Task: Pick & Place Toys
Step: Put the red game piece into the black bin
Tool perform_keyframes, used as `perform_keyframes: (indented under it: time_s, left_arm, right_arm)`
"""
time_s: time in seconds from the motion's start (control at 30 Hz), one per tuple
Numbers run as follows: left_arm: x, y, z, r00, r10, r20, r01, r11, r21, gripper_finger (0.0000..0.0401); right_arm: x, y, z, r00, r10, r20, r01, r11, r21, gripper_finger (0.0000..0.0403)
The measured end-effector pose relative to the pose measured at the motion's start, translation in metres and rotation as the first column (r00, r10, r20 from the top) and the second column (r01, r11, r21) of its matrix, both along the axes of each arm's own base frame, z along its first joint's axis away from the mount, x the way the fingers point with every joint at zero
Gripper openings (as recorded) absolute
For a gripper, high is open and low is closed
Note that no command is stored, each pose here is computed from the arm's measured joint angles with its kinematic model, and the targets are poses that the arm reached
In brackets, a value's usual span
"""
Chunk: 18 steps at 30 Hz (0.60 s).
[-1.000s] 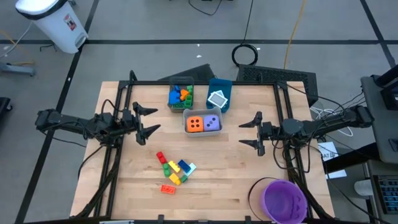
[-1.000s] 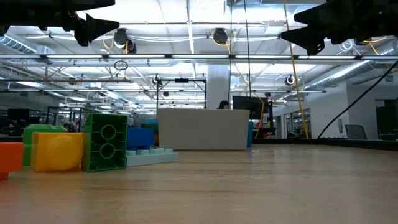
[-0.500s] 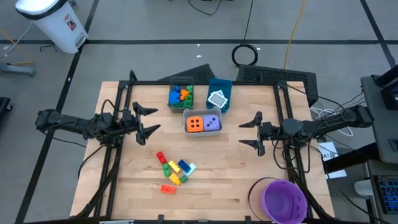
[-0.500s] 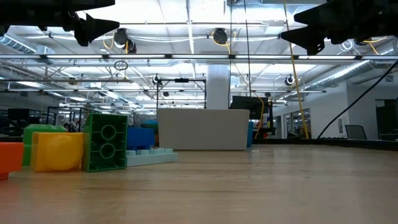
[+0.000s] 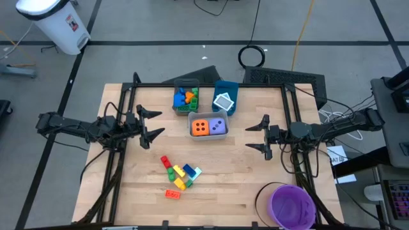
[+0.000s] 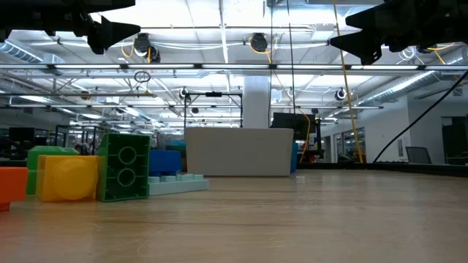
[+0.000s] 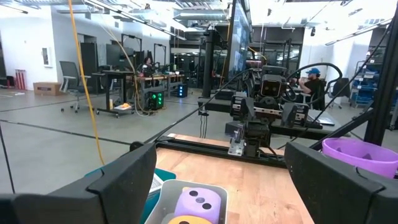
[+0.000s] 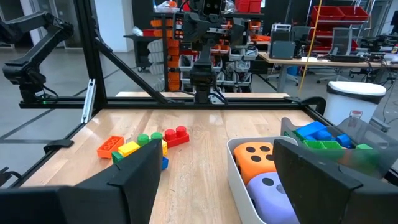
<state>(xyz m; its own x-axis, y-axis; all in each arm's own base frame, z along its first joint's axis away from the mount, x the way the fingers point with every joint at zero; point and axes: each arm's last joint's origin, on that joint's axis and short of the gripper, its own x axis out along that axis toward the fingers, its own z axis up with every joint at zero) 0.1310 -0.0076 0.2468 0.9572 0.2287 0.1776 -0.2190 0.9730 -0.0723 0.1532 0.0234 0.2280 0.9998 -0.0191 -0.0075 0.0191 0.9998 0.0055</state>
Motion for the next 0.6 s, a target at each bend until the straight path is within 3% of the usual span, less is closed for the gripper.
perform_keyframes:
  time_s: [0.23, 0.4, 0.6]
  left_arm:
    - [-0.0007, 0.0001, 0.0046, 0.999, -0.005, 0.054, 0.006, 0.999, -0.032, 0.0361]
    - [-0.0004, -0.001, 0.0071, 0.987, -0.071, 0.144, 0.107, 0.96, -0.257, 0.0361]
    - [0.0014, -0.0004, 0.0057, 0.993, -0.034, 0.117, 0.059, 0.975, -0.216, 0.0361]
  right_arm:
    - [0.0, 0.0, 0.0, 1.0, -0.001, 0.0, 0.001, 1.0, -0.019, 0.0279]
    - [-0.0001, -0.0001, -0.0001, 1.0, -0.002, 0.0, 0.002, 1.0, -0.019, 0.0279]
    - [0.0, 0.0, -0.0001, 1.0, 0.0, -0.001, 0.0, 1.0, -0.019, 0.0279]
